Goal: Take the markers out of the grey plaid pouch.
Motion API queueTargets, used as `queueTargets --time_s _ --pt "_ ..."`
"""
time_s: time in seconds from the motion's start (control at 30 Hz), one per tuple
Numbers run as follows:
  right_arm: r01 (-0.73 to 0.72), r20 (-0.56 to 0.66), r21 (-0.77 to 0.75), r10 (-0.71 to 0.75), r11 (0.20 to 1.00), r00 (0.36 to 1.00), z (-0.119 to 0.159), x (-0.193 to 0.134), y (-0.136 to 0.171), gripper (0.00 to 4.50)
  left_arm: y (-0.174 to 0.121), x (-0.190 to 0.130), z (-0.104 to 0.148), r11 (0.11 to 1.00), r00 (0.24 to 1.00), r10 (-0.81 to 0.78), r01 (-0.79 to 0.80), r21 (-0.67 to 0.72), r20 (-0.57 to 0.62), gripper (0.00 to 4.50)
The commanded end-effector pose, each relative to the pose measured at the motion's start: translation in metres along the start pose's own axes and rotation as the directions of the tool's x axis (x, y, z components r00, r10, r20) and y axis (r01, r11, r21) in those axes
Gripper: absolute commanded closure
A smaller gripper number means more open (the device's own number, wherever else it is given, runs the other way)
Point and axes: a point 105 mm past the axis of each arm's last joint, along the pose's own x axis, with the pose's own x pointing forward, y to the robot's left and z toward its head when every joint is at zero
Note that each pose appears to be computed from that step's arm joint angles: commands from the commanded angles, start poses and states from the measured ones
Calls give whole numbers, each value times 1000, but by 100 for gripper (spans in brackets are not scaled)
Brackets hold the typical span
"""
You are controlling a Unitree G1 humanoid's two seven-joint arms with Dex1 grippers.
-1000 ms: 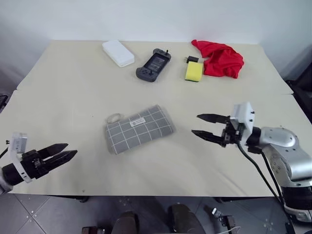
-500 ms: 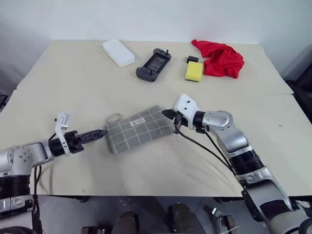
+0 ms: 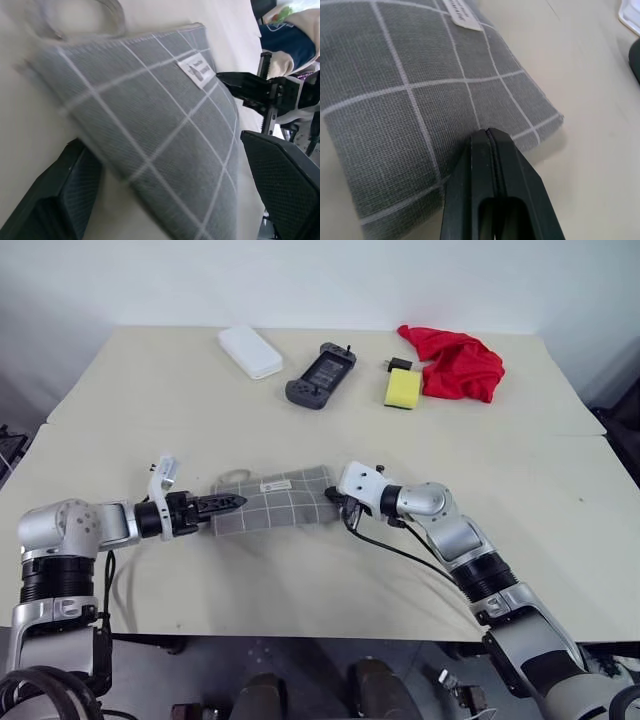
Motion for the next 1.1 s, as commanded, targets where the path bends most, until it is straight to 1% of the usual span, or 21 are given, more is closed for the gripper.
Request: queueTargets --time_s 0.03,0.13,0.27,0.37,0.57,0.7,0.8,0.87,0.9,1.0,1.07,1.1 --pt "-16 -11 -24 16 1000 1000 -4 -1 3 448 10 11 -17 997 995 27 -34 -64 -94 0" --pt "-16 -18 -42 15 999 1000 -7 -4 2 448 10 11 -9 997 996 23 -29 -77 -87 0" --pt "-23 -11 -80 22 997 1000 -9 -9 3 448 20 0 2 995 995 69 -74 -66 -72 0" --pt "-27 2 -109 27 994 1000 -10 -13 4 448 23 -4 11 993 995 82 -86 -85 -50 0" --pt "-41 25 -157 46 987 999 -10 -17 6 448 19 14 22 994 999 39 -42 -98 -29 0" --pt "-54 16 -184 58 981 998 -13 -19 7 448 16 26 22 997 999 16 -19 -77 -47 0" --pt "-51 8 -194 54 980 999 -15 -22 6 450 9 31 18 998 996 -31 26 -62 -82 58" --pt "-40 8 -192 43 981 999 -16 -24 4 450 4 31 17 997 994 -58 53 -57 -95 120" --pt "-37 8 -192 40 981 999 -17 -24 3 450 3 31 17 997 993 -65 60 -56 -98 143" --pt "-14 7 -178 15 984 1000 -16 -28 -1 450 -5 31 12 994 987 -106 101 -44 -124 238" --pt "8 59 -133 0 991 998 -4 -30 -6 450 -17 33 6 988 976 -155 149 -44 -151 294" --pt "18 92 -102 -9 995 996 6 -30 -8 450 -21 34 2 986 972 -168 164 -40 -164 294"
